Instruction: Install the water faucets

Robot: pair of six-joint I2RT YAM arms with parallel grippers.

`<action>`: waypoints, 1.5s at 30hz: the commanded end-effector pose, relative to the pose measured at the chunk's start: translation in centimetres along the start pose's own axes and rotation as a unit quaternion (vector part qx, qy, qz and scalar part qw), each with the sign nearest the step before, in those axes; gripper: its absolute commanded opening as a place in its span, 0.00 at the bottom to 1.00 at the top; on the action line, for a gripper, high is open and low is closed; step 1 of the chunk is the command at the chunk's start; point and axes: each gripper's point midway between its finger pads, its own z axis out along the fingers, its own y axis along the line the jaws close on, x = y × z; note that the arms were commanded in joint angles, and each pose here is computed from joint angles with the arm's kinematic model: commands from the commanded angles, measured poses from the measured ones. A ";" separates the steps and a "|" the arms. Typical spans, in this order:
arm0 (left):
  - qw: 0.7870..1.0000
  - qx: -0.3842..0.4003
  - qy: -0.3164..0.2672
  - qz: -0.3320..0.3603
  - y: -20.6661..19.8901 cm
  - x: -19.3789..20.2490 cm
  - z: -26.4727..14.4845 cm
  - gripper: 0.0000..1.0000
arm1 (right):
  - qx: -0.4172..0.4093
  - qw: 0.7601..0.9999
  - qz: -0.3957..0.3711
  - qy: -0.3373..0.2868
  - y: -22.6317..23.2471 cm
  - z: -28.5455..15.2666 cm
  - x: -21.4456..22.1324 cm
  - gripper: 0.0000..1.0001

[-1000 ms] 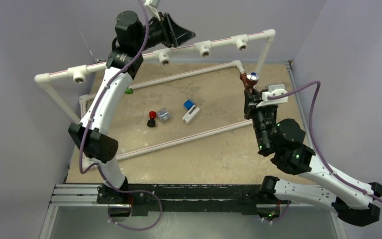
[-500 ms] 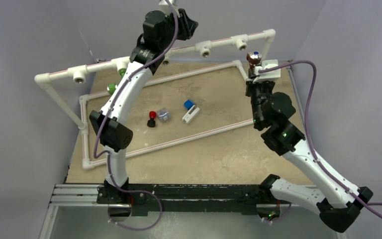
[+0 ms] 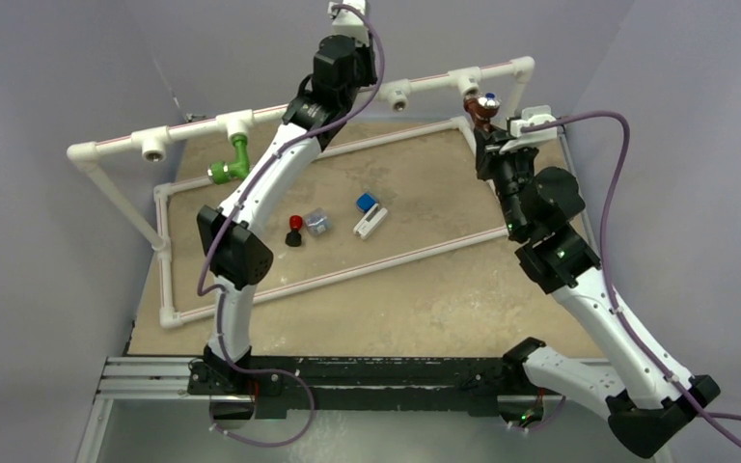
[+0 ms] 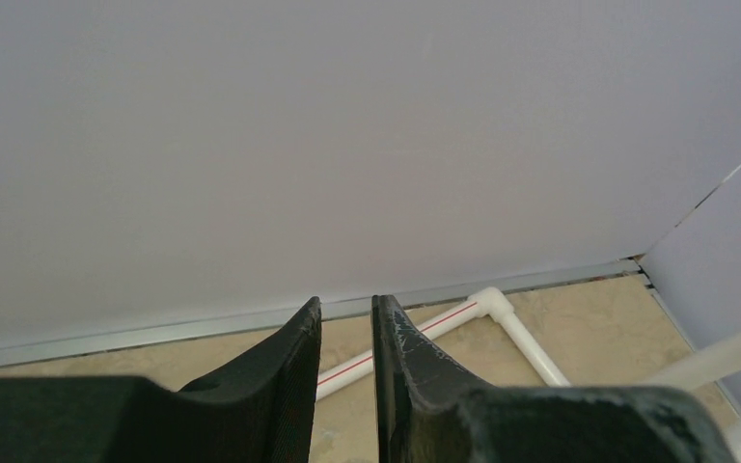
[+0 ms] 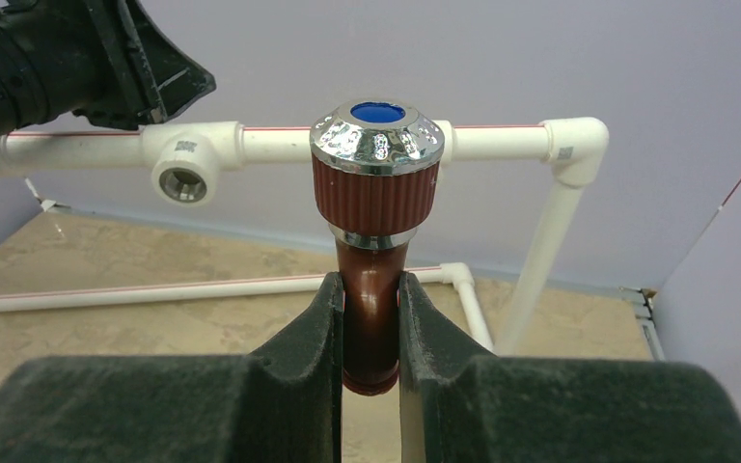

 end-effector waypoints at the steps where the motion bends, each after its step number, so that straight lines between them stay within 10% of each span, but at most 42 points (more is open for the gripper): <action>1: 0.999 -0.027 0.013 0.037 0.6 0.5 -0.3 0.23 | -0.007 0.999 0.030 -0.043 -0.6 0.3 -2.6 0.00; 45: 0.987 -0.029 0.141 0.073 2.4 10.3 -1.1 0.23 | -0.034 0.981 -0.134 -0.135 -3.0 3.5 2.8 0.00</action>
